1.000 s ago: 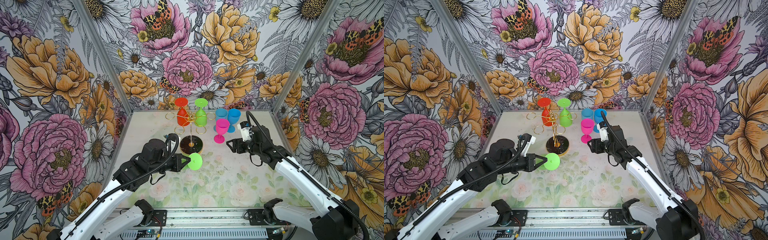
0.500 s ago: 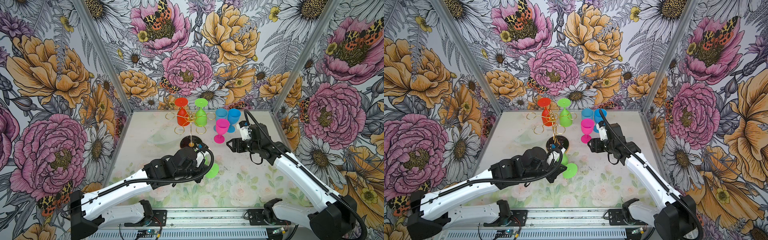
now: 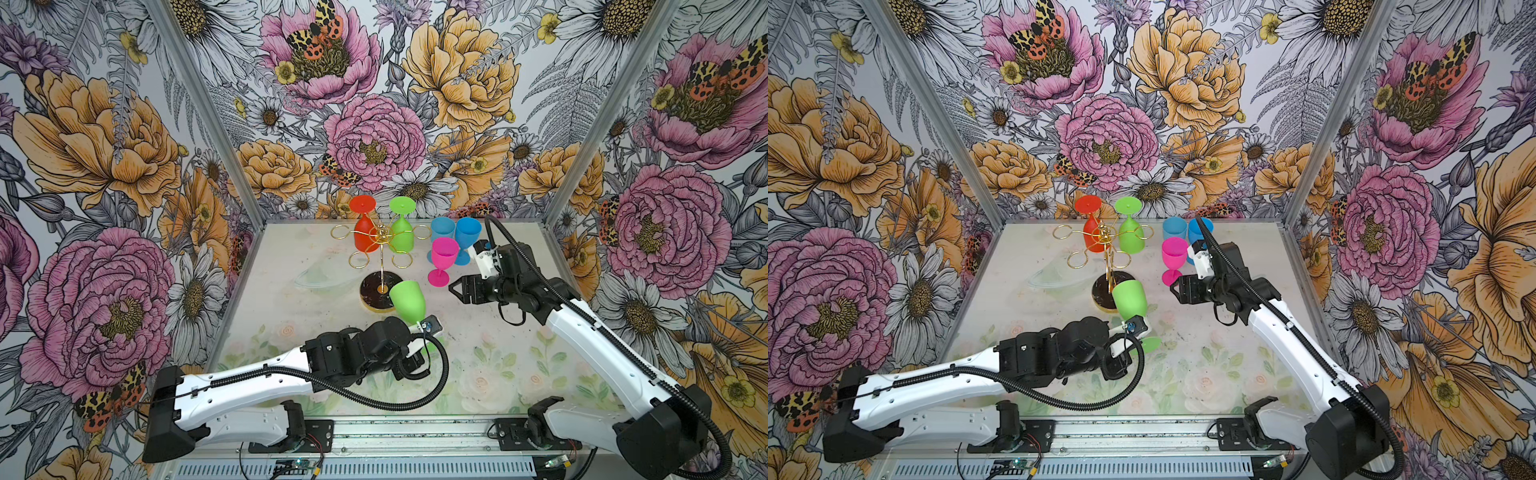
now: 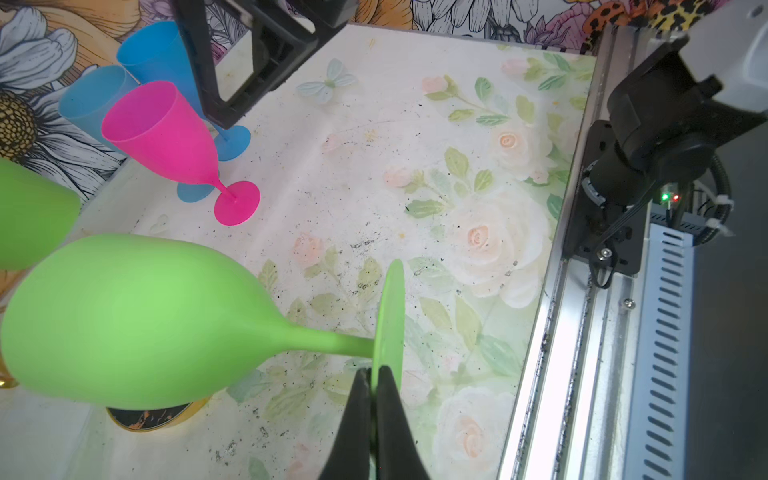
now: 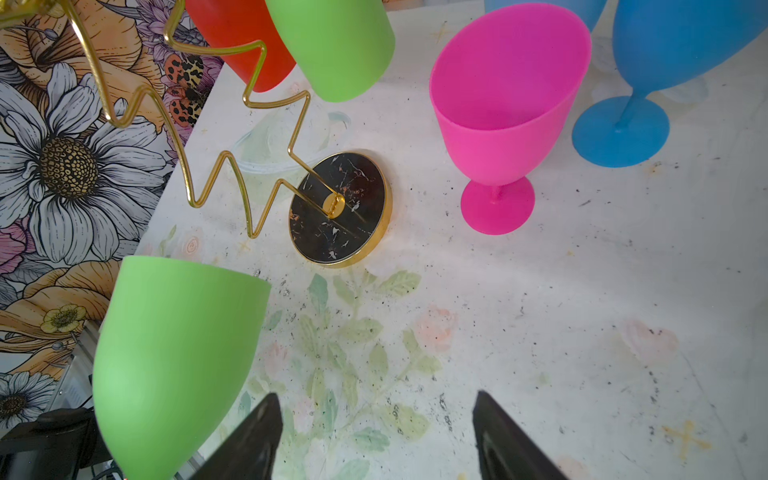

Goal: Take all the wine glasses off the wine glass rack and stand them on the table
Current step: 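Turn the green glass upright with the left gripper while the right reaches toward it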

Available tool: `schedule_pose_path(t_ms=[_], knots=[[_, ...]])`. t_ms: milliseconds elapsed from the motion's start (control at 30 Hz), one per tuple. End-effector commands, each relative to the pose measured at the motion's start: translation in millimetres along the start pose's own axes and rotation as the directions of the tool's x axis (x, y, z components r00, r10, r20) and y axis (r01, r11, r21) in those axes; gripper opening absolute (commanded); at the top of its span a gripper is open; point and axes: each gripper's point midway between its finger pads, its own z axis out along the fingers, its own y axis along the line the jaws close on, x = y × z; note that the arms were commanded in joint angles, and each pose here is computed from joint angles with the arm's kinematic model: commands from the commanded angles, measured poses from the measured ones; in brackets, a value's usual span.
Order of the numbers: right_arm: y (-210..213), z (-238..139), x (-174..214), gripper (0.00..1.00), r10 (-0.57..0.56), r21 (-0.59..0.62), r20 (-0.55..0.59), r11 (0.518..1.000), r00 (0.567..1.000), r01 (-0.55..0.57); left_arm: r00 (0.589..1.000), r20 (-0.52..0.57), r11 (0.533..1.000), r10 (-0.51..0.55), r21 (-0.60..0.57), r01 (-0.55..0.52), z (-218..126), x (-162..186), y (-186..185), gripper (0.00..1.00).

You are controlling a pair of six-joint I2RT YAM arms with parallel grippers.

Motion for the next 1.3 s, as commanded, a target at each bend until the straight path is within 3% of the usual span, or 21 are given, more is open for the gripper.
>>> schedule_pose_path(t_ms=[0,300,533,733,867,1067,1267], knots=[[18.1,-12.9,-12.1,0.73,-0.027,-0.052,0.015,0.998,1.0,0.028,0.982,0.026,0.978,0.186,-0.096,-0.183,-4.6,-5.6,5.8,0.0],[40.7,-35.9,-33.2,0.74,-0.013,-0.11,0.035,0.994,0.999,0.017,0.891,-0.099,0.872,0.443,-0.184,-0.454,3.4,20.6,6.0,0.0],[57.0,-39.2,-42.5,0.72,-0.039,-0.171,-0.006,0.984,0.999,0.038,0.744,-0.196,0.711,0.639,-0.219,-0.668,1.2,36.7,6.8,0.0],[76.1,-33.2,-40.0,0.7,-0.067,-0.272,-0.069,0.961,0.995,0.046,0.678,-0.206,0.62,0.706,-0.283,-0.732,-5.9,35.8,11.3,0.0],[84.3,-30.2,-34.8,0.68,-0.096,-0.287,-0.096,0.956,0.991,0.064,0.652,-0.213,0.586,0.727,-0.302,-0.752,-8.3,38.3,14.0,0.0],[97.7,-30.3,-30.2,0.67,-0.126,-0.319,-0.106,0.944,0.986,0.087,0.567,-0.286,0.487,0.772,-0.306,-0.818,-5.3,47.4,18.0,0.0],[95.8,-27.2,-32.4,0.65,-0.123,-0.3,-0.106,0.95,0.987,0.087,0.525,-0.312,0.439,0.792,-0.307,-0.844,-4.1,50.7,18.0,0.0]])
